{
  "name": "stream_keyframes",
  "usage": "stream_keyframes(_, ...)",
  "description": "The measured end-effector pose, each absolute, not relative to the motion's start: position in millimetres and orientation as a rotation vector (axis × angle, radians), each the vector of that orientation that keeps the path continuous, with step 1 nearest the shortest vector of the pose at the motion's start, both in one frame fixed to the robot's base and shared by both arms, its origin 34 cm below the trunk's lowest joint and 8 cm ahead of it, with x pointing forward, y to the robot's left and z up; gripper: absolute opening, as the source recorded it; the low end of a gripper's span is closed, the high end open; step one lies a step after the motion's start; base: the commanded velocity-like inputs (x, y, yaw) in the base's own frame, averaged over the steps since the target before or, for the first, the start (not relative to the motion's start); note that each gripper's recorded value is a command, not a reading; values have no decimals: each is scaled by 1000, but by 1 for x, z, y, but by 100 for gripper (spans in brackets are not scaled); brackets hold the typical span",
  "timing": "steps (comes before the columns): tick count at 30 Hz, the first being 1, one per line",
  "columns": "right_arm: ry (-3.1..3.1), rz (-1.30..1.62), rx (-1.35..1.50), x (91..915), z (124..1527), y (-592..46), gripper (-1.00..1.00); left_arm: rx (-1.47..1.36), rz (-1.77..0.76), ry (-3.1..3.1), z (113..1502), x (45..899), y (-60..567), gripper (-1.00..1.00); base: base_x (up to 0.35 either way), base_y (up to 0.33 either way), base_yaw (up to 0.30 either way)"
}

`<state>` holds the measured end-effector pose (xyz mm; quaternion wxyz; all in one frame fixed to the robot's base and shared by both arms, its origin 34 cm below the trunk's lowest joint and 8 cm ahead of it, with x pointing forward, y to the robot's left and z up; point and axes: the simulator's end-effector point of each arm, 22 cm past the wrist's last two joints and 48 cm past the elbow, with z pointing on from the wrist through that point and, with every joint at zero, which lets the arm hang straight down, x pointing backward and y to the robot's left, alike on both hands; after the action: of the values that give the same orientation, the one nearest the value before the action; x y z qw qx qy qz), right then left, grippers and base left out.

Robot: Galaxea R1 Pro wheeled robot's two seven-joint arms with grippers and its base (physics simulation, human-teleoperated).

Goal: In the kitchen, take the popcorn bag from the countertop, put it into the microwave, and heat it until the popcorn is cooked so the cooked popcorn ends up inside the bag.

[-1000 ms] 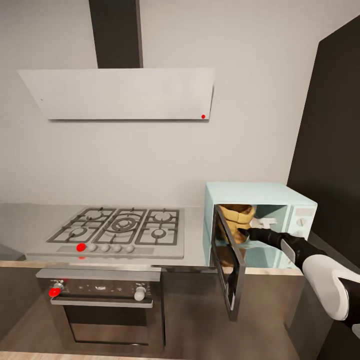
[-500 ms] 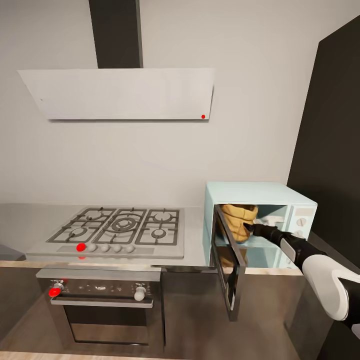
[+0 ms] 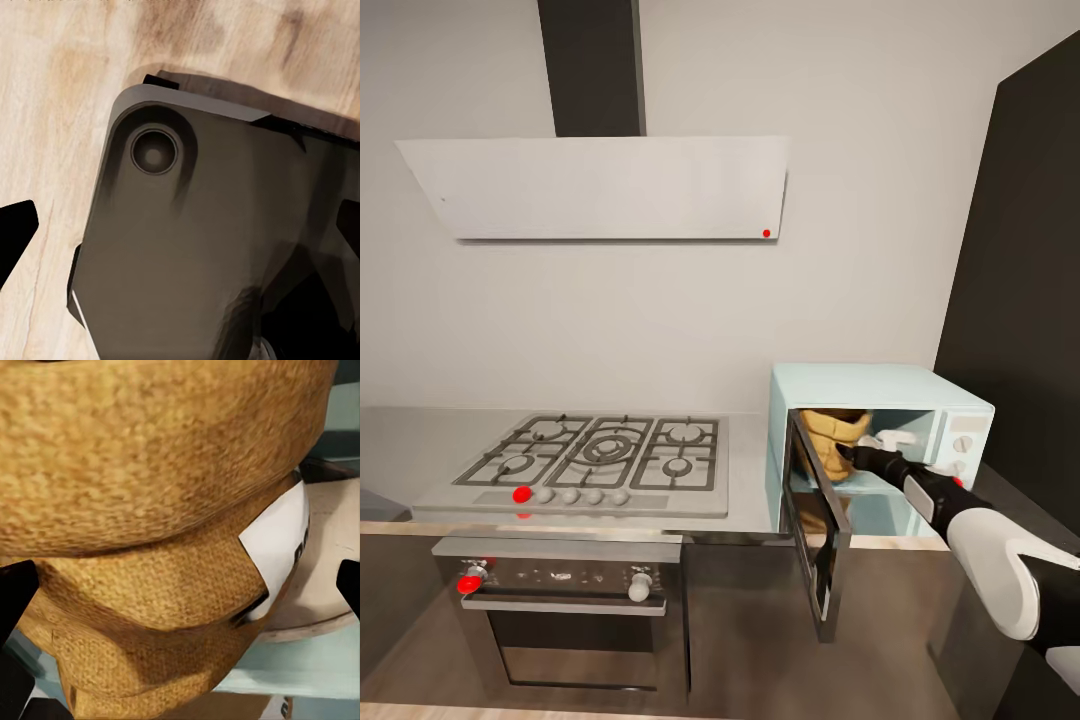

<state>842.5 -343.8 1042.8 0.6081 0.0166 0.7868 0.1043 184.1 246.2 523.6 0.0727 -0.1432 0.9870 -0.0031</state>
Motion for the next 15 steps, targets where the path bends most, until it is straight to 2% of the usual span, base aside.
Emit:
stream_keyframes(4,1817,240,39,842,1043,-343,100,-432,-9,2966,524,183,247,100,133,0,0)
stream_keyframes(10,1815,238,42,842,1044,-345,100,-434,-9,2966,524,183,247,100,272,0,0)
stream_keyframes(15,1817,235,44,842,1043,-347,100,-434,-8,2965,524,184,247,100,63,0,0)
